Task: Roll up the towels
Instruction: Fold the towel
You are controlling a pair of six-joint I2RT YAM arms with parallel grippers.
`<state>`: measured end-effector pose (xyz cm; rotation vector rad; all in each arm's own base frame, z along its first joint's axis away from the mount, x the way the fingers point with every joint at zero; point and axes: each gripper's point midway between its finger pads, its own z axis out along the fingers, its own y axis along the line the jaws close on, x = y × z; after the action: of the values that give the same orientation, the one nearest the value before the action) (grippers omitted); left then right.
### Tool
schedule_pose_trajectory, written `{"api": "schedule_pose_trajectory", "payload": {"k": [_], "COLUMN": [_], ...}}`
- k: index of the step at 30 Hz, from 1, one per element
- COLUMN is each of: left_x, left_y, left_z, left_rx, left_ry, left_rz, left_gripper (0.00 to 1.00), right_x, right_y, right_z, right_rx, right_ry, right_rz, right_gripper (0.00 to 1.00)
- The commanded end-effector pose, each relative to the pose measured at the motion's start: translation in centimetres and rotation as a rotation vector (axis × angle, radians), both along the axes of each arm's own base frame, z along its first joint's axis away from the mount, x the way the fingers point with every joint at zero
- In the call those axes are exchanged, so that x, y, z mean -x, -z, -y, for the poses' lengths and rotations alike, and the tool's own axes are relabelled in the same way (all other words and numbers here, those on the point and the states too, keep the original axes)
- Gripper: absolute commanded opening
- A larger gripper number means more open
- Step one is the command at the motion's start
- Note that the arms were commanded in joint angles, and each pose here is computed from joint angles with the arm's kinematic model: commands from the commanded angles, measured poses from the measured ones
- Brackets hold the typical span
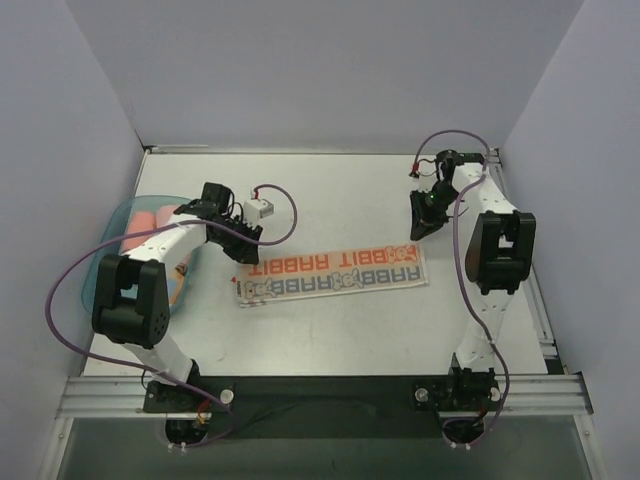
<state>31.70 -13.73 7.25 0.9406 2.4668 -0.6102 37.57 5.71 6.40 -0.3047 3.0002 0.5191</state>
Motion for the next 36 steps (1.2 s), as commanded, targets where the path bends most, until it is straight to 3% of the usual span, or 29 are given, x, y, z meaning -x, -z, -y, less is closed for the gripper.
{"api": "schedule_pose_trajectory", "payload": {"k": [1,11,17,20,22,24,28,36], "left_x": [-2.4,-3.7,-2.4,-2.2,-2.3,-2.7,-2.9,-1.7], "left_y": [0.6,4.9,4.4,2.8,1.6,0.0,-2.1,-4.3], "left_z": [0.0,-3.2,-0.4,1.5,2.4,2.8,2.9,2.5], "left_rx": [0.006,-0.137,-0.086,-0.014,0.031,0.065,0.088,0.101], "left_ry": [-0.095,-0.224,-0.153,-0.135,-0.138,-0.139,-0.144,-0.14], "left_rz": [0.002,-0.053,-0.075,-0.075,-0.069,-0.042,0.004,0.054], "left_gripper": [0.28,0.2,0.22,0.3,0.37,0.38,0.4,0.52], "right_x": [0.2,-1.0,-4.2,-5.5,-6.0,-6.2,-5.8,-1.4], "right_y": [-0.1,6.2,5.1,4.2,3.2,1.3,-2.0,-1.1], "right_z": [-1.3,1.5,2.8,3.1,3.2,3.0,3.5,6.8], "right_rx": [-0.015,0.142,0.219,0.235,0.223,0.202,0.186,0.169], "right_ry": [0.008,0.025,0.064,0.065,0.071,0.078,0.094,0.161], "right_rz": [-0.047,-0.146,-0.062,-0.022,0.007,0.048,0.111,0.011], "right_gripper": [0.14,0.13,0.13,0.14,0.19,0.28,0.35,0.47]}}
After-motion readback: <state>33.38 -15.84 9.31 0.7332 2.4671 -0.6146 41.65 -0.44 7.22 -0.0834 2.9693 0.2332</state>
